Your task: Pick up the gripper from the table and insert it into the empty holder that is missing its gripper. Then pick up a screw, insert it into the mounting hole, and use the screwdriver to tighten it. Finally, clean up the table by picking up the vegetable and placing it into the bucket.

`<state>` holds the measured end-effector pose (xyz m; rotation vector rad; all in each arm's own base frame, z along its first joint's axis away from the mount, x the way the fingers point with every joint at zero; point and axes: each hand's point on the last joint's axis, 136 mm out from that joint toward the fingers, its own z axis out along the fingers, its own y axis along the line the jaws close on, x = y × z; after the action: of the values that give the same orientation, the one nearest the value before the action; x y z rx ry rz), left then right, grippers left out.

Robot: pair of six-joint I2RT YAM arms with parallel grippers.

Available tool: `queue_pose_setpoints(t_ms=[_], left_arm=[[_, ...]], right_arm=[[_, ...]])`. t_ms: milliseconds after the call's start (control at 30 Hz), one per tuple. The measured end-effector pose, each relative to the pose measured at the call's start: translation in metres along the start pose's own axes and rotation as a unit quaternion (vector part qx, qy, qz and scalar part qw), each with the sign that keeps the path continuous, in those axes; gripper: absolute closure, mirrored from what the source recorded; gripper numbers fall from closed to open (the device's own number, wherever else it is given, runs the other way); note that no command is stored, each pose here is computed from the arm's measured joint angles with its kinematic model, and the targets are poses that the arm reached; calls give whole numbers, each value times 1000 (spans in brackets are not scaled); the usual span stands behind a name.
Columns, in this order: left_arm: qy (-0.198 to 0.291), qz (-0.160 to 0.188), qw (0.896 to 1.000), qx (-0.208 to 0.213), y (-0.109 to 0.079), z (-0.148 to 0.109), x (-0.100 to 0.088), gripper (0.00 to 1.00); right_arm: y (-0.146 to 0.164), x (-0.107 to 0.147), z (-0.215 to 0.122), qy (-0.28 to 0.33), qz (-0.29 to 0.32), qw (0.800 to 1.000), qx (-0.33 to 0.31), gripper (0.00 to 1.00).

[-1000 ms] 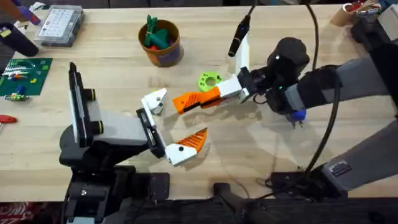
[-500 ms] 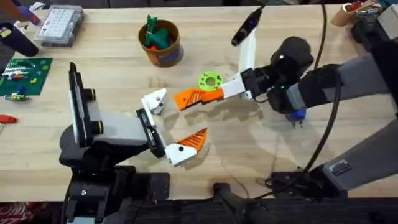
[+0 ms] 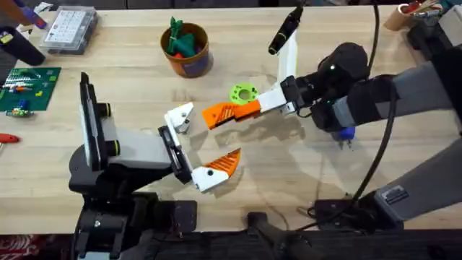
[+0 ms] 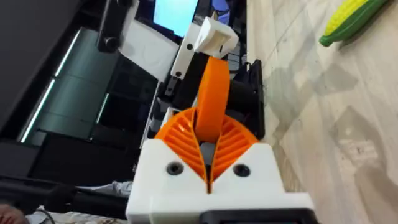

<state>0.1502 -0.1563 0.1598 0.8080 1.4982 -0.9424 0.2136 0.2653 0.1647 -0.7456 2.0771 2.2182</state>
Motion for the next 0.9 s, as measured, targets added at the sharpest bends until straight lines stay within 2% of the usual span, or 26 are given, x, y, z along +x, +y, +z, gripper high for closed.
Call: queue_pose_setpoints(t_ms=[900], left_arm=[[0, 0, 1000, 0, 0, 0, 0, 17]], right_arm=[[9, 2, 21, 20, 15, 1000, -10, 991]])
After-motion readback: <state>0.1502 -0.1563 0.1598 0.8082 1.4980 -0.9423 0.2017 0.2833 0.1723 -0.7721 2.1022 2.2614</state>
